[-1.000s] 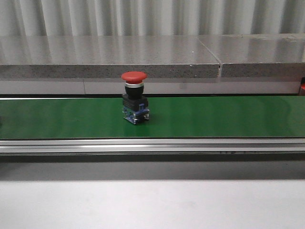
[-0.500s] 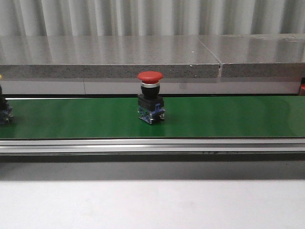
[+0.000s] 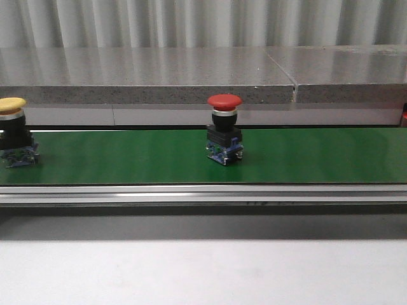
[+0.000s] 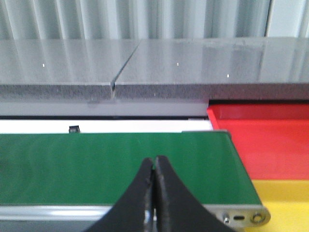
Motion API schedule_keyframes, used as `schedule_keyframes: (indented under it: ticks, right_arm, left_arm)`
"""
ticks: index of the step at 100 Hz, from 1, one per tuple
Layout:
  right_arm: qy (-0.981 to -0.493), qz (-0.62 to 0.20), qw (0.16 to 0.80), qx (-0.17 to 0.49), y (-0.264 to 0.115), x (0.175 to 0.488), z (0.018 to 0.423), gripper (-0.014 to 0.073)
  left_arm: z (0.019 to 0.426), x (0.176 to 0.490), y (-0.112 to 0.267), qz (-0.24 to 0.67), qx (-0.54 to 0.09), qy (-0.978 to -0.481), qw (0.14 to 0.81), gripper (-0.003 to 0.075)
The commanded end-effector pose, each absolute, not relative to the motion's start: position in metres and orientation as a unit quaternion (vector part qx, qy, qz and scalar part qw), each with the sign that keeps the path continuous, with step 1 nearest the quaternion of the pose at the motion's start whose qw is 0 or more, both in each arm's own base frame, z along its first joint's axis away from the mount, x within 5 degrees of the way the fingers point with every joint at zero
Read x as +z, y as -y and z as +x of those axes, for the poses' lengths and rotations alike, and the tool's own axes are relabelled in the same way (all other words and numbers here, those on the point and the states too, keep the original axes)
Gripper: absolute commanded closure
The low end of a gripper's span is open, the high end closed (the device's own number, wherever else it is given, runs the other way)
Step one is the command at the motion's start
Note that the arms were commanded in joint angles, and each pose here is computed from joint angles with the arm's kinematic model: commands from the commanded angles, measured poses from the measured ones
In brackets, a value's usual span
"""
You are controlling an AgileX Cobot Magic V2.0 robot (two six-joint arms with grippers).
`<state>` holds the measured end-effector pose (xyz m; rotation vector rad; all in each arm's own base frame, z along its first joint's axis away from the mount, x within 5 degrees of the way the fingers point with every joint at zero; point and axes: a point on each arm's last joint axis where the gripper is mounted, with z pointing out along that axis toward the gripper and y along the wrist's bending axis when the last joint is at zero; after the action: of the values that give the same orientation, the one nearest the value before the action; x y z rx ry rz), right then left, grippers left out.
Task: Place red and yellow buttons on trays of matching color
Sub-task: 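Set the yellow button on the green belt and open the left gripper, then lower the right gripper onto the red button on the belt and grasp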
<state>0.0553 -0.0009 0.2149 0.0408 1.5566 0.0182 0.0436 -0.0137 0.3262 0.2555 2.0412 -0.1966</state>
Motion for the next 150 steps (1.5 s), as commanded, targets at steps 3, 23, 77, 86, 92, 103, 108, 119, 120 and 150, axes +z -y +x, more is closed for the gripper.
schedule_keyframes:
  ticks: [3, 23, 77, 86, 92, 103, 108, 119, 120, 150]
  right_arm:
    - [-0.687, 0.015, 0.726, 0.007, 0.001, 0.247, 0.058, 0.0683]
    - [-0.752, 0.017, 0.659, 0.005, 0.001, 0.280, 0.081, 0.0683]
    - [-0.847, -0.011, 0.531, -0.006, -0.001, 0.346, 0.166, 0.0615]
    - [-0.863, -0.027, 0.504, 0.007, -0.009, 0.351, 0.178, 0.0505]
    - [-0.871, -0.040, 0.490, 0.014, -0.015, 0.353, 0.185, 0.0428]
    - [-0.879, -0.060, 0.472, 0.025, -0.025, 0.359, 0.197, 0.0251]
    - [-0.882, -0.069, 0.466, 0.030, -0.030, 0.361, 0.202, 0.0166]
    - [-0.891, -0.083, 0.444, 0.041, -0.040, 0.366, 0.211, 0.0020]
    - [-0.893, -0.085, 0.439, 0.042, -0.041, 0.365, 0.212, 0.0016]
    - [-0.932, -0.133, 0.332, 0.058, -0.068, 0.363, 0.239, 0.0002]
  left_arm:
    - [0.046, 0.339, 0.015, 0.105, -0.095, -0.826, 0.545, 0.0741]
    - [0.046, 0.339, 0.015, 0.105, -0.095, -0.826, 0.545, 0.0741]
    - [0.046, 0.339, 0.015, 0.105, -0.095, -0.826, 0.545, 0.0741]
    - [0.046, 0.339, 0.015, 0.105, -0.095, -0.826, 0.545, 0.0741]
    - [0.046, 0.339, 0.015, 0.105, -0.095, -0.826, 0.545, 0.0741]
    - [0.046, 0.339, 0.015, 0.105, -0.095, -0.826, 0.545, 0.0741]
    - [0.046, 0.339, 0.015, 0.105, -0.095, -0.826, 0.545, 0.0741]
    - [0.046, 0.339, 0.015, 0.105, -0.095, -0.826, 0.545, 0.0741]
    - [0.046, 0.339, 0.015, 0.105, -0.095, -0.826, 0.545, 0.0741]
    - [0.046, 0.339, 0.015, 0.105, -0.095, -0.826, 0.545, 0.0741]
